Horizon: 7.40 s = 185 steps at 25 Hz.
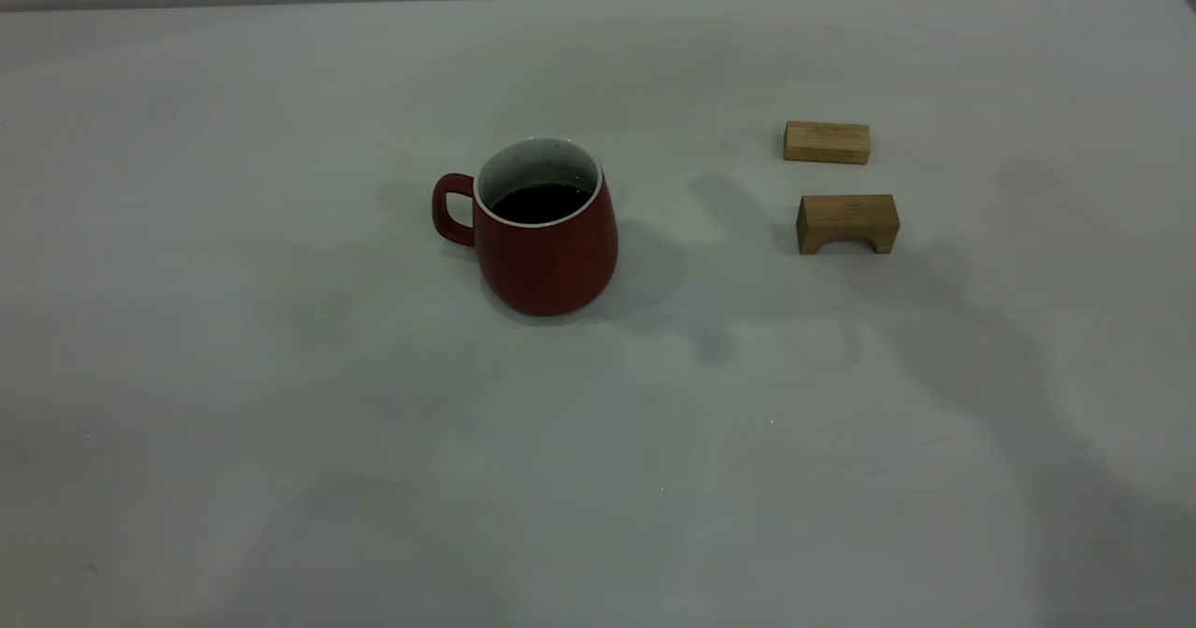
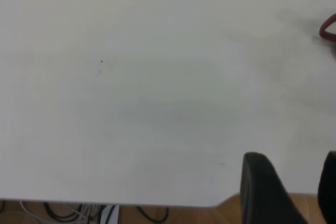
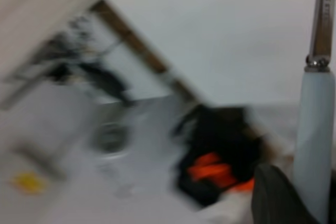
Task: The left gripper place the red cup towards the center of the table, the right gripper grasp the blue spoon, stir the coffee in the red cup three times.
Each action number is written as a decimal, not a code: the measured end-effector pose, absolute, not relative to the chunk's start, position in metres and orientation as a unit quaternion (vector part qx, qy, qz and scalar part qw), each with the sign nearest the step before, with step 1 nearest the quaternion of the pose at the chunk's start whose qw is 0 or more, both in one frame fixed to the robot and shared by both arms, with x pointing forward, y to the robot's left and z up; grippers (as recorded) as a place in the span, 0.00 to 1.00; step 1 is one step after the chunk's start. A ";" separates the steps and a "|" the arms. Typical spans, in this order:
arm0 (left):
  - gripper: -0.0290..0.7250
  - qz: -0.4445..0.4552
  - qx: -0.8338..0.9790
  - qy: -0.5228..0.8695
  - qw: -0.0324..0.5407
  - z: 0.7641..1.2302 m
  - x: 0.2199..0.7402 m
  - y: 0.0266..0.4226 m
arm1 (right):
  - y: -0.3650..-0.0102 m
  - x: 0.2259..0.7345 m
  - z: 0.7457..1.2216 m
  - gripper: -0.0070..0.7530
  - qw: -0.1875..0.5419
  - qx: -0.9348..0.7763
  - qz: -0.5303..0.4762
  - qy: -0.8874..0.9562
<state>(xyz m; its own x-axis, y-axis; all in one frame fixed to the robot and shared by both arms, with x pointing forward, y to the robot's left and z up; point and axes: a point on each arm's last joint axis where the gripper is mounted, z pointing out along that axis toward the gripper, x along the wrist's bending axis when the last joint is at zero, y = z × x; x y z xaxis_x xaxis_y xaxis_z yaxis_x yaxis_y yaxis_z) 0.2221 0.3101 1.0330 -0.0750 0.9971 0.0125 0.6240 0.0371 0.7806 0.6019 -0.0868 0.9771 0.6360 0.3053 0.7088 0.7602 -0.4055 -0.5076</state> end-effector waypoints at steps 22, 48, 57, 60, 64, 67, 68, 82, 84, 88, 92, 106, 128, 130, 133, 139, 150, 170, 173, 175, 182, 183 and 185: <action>0.48 0.321 0.615 0.659 0.290 1.033 0.222 0.310 | -0.041 0.611 0.917 0.19 0.573 -0.815 -0.088 0.020; 0.48 0.321 0.615 0.659 0.290 1.033 0.222 0.310 | -0.080 0.660 0.828 0.19 0.559 -0.828 -0.041 0.028; 0.48 0.321 0.615 0.659 0.290 1.033 0.222 0.310 | -0.047 0.649 0.833 0.19 0.579 -0.813 -0.053 -0.002; 0.48 0.321 0.615 0.659 0.290 1.033 0.222 0.310 | -0.053 0.653 0.833 0.19 0.572 -0.814 -0.089 -0.041; 0.48 0.321 0.615 0.659 0.290 1.033 0.222 0.310 | -0.070 0.658 0.829 0.19 0.555 -0.829 -0.064 -0.014; 0.48 0.321 0.615 0.659 0.290 1.033 0.222 0.310 | -0.075 0.658 0.827 0.19 0.550 -0.834 -0.021 0.042; 0.48 0.321 0.615 0.659 0.290 1.033 0.222 0.310 | -0.074 0.658 0.827 0.19 0.549 -0.834 -0.012 0.052; 0.48 0.321 0.615 0.659 0.290 1.033 0.222 0.310 | -0.067 0.658 0.831 0.19 0.557 -0.821 -0.107 -0.065; 0.48 0.321 0.615 0.659 0.290 1.033 0.222 0.310 | -0.073 0.659 0.829 0.19 0.553 -0.828 -0.086 -0.041; 0.48 0.321 0.615 0.659 0.290 1.033 0.222 0.310 | -0.074 0.657 0.827 0.18 0.546 -0.837 -0.031 0.014; 0.48 0.321 0.615 0.659 0.290 1.033 0.222 0.310 | -0.057 0.647 0.827 0.18 0.548 -0.836 0.000 0.029; 0.48 0.321 0.615 0.659 0.290 1.033 0.222 0.310 | -0.069 0.654 0.826 0.18 0.536 -0.837 -0.082 -0.075; 0.48 0.321 0.615 0.659 0.290 1.033 0.222 0.310 | -0.069 0.644 0.820 0.58 0.511 -0.809 -0.132 -0.258; 0.48 0.321 0.615 0.659 0.290 1.033 0.222 0.310 | -0.070 0.642 0.823 0.60 0.497 -0.808 -0.130 -0.287; 0.48 0.321 0.615 0.659 0.290 1.033 0.222 0.310 | -0.072 0.640 0.841 0.60 0.473 -0.803 -0.134 -0.336; 0.48 0.321 0.615 0.659 0.290 1.033 0.222 0.310 | -0.085 0.632 0.899 0.60 0.374 -0.778 -0.143 -0.485; 0.48 0.321 0.615 0.659 0.290 1.033 0.222 0.310 | -0.129 0.588 1.052 0.57 0.140 -0.602 -0.202 -0.760; 0.48 0.321 0.615 0.659 0.290 1.033 0.222 0.310 | -0.235 0.375 1.129 0.42 -0.089 -0.519 -0.236 -0.817; 0.48 0.321 0.615 0.659 0.290 1.033 0.222 0.310 | -0.251 0.332 1.127 0.39 -0.126 -0.492 -0.270 -0.818; 0.48 0.321 0.615 0.659 0.290 1.033 0.222 0.310 | -0.262 0.305 1.124 0.38 -0.155 -0.480 -0.299 -0.810; 0.48 0.321 0.615 0.659 0.290 1.033 0.222 0.310 | -0.289 0.249 1.085 0.33 -0.251 -0.512 -0.321 -0.756; 0.48 0.321 0.615 0.659 0.290 1.033 0.222 0.310 | -0.291 0.247 1.076 0.33 -0.257 -0.520 -0.316 -0.751; 0.48 0.321 0.615 0.659 0.290 1.033 0.222 0.310 | -0.293 0.245 1.062 0.33 -0.274 -0.535 -0.323 -0.731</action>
